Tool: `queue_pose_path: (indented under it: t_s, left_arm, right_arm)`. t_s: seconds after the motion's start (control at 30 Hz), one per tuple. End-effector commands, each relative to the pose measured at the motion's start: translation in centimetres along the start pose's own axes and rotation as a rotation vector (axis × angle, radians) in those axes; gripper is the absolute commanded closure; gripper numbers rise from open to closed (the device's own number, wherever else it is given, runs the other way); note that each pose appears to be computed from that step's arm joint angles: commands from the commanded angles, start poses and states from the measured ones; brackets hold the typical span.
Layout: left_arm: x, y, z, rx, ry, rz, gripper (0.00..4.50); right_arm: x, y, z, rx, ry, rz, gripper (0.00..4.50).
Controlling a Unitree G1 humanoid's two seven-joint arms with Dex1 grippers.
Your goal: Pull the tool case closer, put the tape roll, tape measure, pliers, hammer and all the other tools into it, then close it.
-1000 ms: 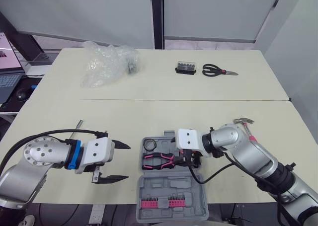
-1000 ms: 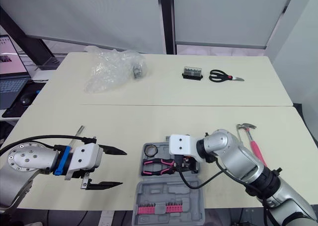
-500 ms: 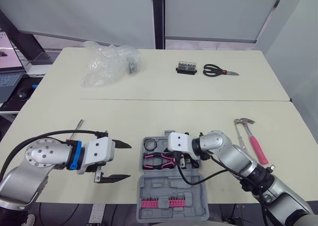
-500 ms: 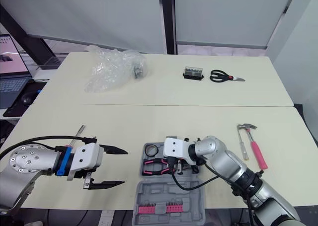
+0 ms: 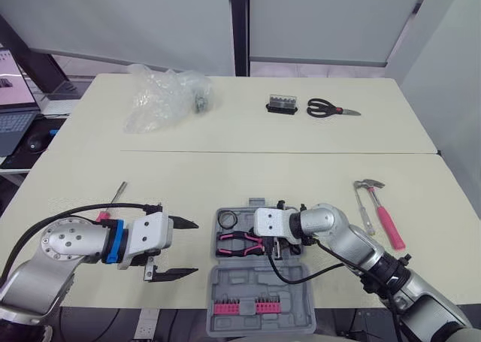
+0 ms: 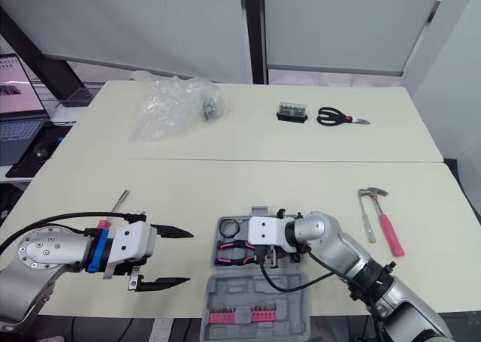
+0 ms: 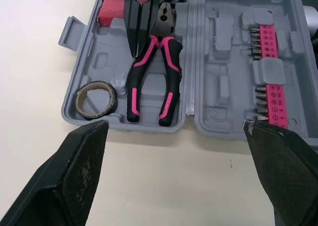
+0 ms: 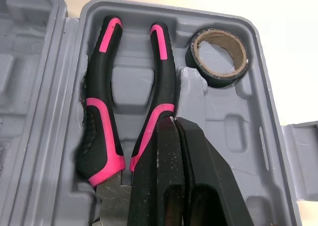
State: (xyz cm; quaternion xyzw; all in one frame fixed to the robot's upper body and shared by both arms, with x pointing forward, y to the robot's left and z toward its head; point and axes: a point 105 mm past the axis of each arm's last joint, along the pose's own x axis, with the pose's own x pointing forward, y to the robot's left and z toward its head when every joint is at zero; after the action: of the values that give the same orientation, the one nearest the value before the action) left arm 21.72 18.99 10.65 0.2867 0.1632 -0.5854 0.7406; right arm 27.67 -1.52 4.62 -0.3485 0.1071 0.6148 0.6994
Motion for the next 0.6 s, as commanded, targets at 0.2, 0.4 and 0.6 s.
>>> queue_pose_path:
  t_s: [0.2, 0.4, 0.6]
  left_arm:
    - [-0.9, 1.1, -1.2, -0.048, -0.072, 0.154, 0.19]
    - [-0.2, -0.2, -3.3, -0.100, -0.051, 0.121, 1.75]
    - [2.2, -2.1, -5.8, -0.139, -0.001, 0.060, 3.67]
  right_arm:
    - [-7.5, -1.8, 2.4, 0.052, -0.267, -0.082, 4.49]
    - [-13.3, -1.0, -2.9, 0.150, -0.050, -0.070, 4.50]
    - [-14.0, 1.4, -7.6, 0.161, 0.132, -0.022, 4.50]
